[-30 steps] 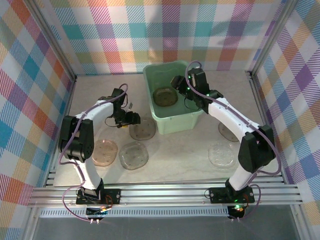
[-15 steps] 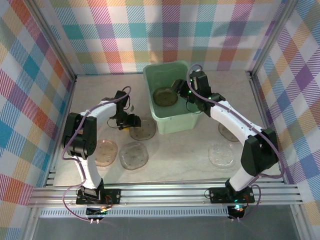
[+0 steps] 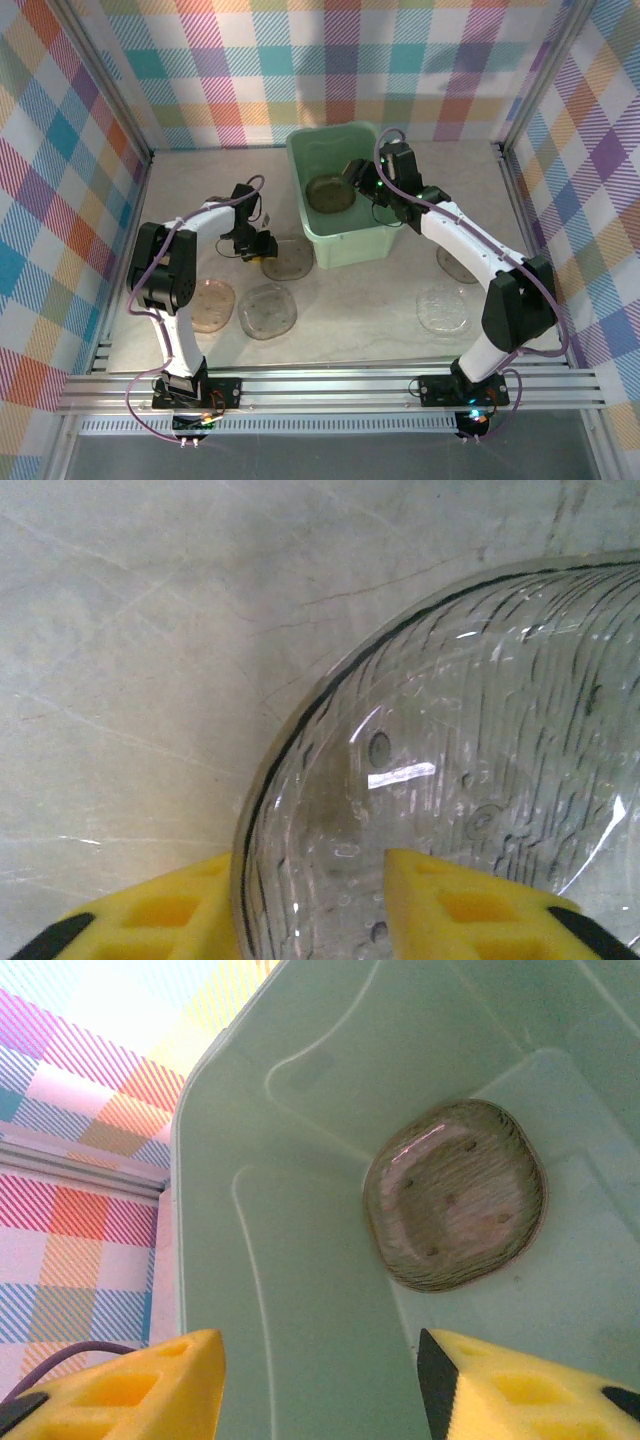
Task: Place the plates into the plastic bin on the countertop
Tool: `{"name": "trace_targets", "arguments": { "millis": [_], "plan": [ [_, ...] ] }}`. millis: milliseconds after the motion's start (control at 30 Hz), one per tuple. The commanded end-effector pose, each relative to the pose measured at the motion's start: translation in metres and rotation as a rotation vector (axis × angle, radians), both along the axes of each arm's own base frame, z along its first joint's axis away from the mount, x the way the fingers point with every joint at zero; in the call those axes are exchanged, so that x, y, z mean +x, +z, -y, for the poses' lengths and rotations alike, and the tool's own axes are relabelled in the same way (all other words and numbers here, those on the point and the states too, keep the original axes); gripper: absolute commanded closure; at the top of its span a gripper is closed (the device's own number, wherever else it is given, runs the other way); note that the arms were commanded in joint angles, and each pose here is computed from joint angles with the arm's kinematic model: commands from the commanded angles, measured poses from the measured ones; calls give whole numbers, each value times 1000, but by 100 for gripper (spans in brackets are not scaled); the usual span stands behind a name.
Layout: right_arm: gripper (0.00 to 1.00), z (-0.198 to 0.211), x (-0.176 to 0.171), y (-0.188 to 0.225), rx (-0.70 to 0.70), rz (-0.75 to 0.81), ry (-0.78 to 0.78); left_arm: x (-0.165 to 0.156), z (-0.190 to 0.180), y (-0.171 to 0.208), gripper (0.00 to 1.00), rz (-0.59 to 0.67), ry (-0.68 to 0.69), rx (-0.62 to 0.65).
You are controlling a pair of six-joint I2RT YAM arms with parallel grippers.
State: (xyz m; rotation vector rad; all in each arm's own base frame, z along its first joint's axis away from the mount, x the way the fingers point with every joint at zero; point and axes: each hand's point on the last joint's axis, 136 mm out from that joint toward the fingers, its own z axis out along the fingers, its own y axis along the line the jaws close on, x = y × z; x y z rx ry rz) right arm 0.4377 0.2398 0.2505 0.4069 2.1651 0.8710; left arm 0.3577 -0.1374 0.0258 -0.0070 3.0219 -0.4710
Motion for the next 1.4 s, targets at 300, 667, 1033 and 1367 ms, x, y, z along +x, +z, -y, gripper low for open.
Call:
{"name": "trace_targets", "arguments": {
  "millis": [300, 667, 1033, 1367],
  "plan": [
    [47, 0, 0, 4, 30, 11, 4, -10, -6, -9, 84, -45, -26, 58],
    [45, -3, 4, -1, 36, -3, -1, -8, -16, 13, 100, -4, -12, 103],
    [34, 3, 10, 2, -15, -40, -13, 8, -48, 80, 100, 210, 77, 248],
    [27, -17, 17, 45, -106, 109, 216, 35, -80, 187, 100, 530, 215, 330]
  ]
}}
